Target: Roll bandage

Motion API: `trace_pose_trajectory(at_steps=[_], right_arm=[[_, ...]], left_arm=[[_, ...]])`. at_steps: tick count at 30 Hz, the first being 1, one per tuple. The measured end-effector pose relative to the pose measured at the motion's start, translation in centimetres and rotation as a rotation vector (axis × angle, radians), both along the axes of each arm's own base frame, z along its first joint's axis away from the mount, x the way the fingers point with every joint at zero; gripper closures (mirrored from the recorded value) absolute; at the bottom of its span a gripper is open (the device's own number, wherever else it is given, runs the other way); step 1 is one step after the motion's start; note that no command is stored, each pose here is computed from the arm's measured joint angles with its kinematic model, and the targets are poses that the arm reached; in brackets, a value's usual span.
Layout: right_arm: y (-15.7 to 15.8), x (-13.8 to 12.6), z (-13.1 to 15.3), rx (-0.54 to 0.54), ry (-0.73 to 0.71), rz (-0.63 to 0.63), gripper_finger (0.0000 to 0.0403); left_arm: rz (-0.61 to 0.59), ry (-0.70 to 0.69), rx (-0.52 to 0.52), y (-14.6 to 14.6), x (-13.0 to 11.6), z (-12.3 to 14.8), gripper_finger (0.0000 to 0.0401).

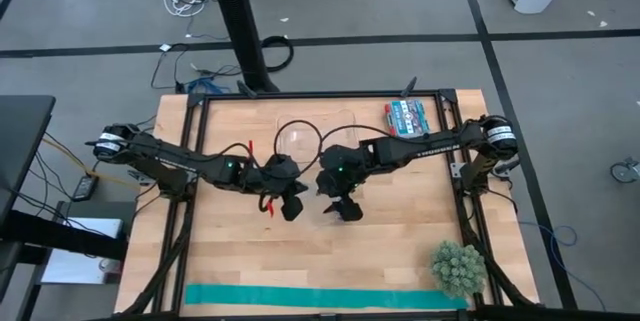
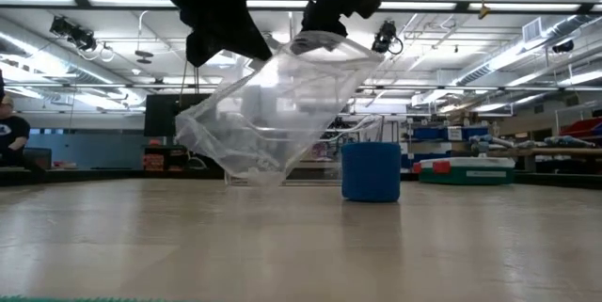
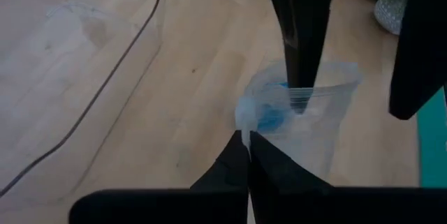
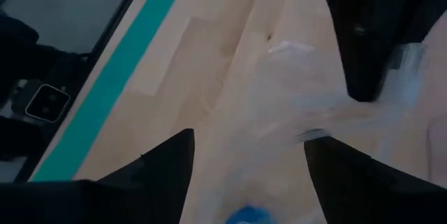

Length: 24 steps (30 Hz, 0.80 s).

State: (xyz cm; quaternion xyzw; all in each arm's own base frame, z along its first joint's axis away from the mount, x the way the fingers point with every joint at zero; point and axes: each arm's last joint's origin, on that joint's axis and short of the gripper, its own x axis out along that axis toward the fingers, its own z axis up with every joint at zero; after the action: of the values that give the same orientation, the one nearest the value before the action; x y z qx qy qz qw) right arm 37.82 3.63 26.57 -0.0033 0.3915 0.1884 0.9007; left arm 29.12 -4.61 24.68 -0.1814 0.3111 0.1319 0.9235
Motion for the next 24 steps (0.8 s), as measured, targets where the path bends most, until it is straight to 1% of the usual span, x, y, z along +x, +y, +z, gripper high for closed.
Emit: trace_pose_trajectory(at_steps=[3,8,11,14,16,20,24], right_arm=[[0.0,0.0,0.0,-0.011,-0.004,0.01,0.0144],[0.0,-0.2,0.5,-0.038,-0.027,-0.011,0.0145],[-0.3,-0.3,0.5,-0.045,-0.016,-0.024,0.0145],[-0.8,-0.9,0.6,-0.02,0.048,-0.071,0.0148],[-1.3,-1.6,0.4,-0.004,0.129,-0.103,0.015],[-1.8,-2.7,-0.3,0.005,0.271,-0.13,0.0154],[-1.8,-3.4,-0.6,0.024,0.369,-0.168,0.0159]], left_arm=[[-0.001,-0.001,0.001,0.0,0.0,0.0,0.04],[-0.009,0.013,0.002,-0.2,-0.1,-0.1,0.04],[-0.016,0.029,0.003,-0.3,-0.2,-0.2,0.04],[-0.024,0.028,0.001,-0.5,-0.2,-0.2,0.04],[-0.028,0.028,0.001,-0.6,-0.3,-0.2,0.04],[-0.035,0.028,-0.003,-0.6,-0.3,-0.2,0.04],[-0.037,0.029,-0.005,-0.6,-0.3,-0.2,0.04]])
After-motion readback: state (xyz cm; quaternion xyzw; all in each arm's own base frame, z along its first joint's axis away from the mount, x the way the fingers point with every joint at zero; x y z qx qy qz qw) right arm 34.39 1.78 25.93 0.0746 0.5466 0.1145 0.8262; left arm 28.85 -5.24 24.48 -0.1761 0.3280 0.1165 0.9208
